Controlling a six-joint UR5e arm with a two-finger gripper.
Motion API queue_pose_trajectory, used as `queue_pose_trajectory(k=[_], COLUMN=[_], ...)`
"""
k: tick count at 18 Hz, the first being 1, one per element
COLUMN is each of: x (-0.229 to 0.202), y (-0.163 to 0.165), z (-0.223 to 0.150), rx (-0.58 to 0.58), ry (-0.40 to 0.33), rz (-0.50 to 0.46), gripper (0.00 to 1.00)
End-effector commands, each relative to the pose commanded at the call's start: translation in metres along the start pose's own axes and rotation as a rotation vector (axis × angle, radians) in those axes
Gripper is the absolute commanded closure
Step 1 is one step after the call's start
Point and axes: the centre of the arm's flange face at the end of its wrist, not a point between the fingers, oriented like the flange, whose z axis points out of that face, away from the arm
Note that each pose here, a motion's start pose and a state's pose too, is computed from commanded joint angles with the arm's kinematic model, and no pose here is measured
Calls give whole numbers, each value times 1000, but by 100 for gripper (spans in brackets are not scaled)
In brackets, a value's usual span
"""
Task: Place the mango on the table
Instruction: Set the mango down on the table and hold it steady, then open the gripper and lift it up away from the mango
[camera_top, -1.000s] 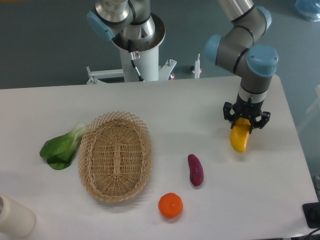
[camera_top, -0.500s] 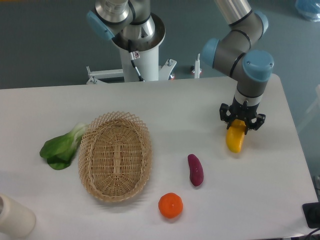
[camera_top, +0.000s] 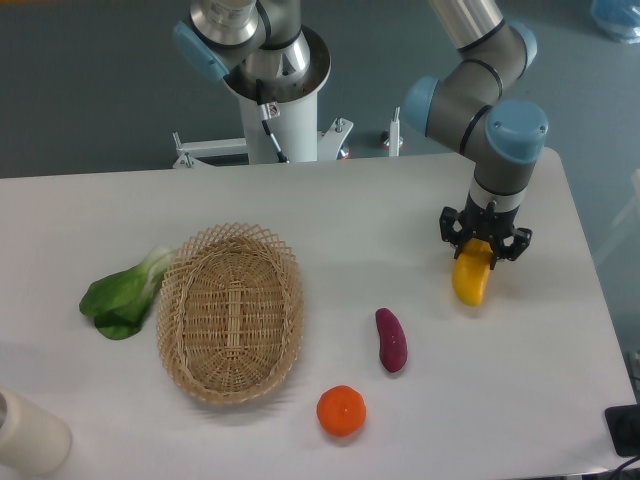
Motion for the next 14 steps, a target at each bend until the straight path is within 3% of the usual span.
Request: queue_pose_trajectory(k=[14], x=[-17], y=[-3], z=[-32], rx=[21], ry=[-63], rz=[0], gripper=[0])
